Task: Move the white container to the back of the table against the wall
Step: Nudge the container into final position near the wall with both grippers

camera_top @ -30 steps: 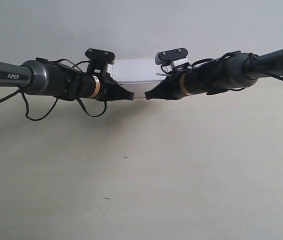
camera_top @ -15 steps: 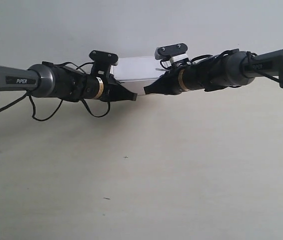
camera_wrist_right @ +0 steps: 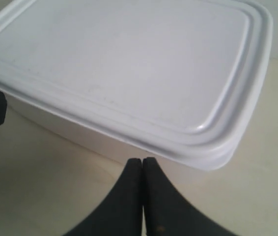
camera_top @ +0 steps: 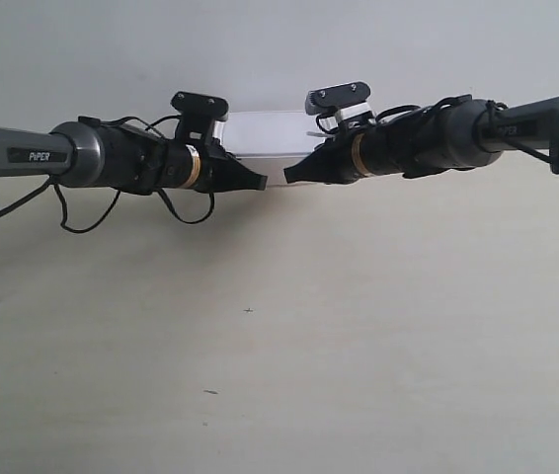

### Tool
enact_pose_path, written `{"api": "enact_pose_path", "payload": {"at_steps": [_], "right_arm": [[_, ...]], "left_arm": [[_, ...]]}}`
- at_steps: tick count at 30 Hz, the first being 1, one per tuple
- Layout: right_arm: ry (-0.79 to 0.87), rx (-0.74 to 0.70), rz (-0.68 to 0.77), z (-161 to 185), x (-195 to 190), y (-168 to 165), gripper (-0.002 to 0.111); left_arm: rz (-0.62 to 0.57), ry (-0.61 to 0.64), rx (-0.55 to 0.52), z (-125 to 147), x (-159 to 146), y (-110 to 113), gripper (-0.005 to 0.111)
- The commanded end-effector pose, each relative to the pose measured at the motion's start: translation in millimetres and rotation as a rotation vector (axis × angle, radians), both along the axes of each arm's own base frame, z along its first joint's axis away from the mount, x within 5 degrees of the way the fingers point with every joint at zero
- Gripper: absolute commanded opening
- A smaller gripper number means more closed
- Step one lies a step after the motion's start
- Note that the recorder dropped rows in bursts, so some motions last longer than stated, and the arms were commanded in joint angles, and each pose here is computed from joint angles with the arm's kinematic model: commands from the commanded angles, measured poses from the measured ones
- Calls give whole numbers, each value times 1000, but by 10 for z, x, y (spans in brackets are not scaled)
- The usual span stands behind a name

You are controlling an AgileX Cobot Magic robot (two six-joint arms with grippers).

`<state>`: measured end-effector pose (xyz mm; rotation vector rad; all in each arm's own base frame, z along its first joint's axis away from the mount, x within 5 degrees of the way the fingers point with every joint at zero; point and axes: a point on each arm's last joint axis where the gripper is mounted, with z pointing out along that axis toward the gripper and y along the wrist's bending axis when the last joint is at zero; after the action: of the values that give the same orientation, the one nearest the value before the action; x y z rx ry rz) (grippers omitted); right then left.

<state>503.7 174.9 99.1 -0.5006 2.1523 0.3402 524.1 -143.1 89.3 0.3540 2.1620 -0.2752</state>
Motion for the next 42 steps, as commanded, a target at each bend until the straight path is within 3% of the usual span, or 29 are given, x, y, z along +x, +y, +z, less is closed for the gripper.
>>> {"api": "enact_pose_path", "payload": {"at_steps": [1,19,42], "right_arm": [[-26,1,6,39,58,20,0],[4,27,12,-142,106,58,0],[-27,29,6,-64,158,65,0]], "left_arm": [[16,-16,3,51,25,33,0],[22,-30,11,70,52,47,0],[53,-47,-8,-27,213,182,0]]}}
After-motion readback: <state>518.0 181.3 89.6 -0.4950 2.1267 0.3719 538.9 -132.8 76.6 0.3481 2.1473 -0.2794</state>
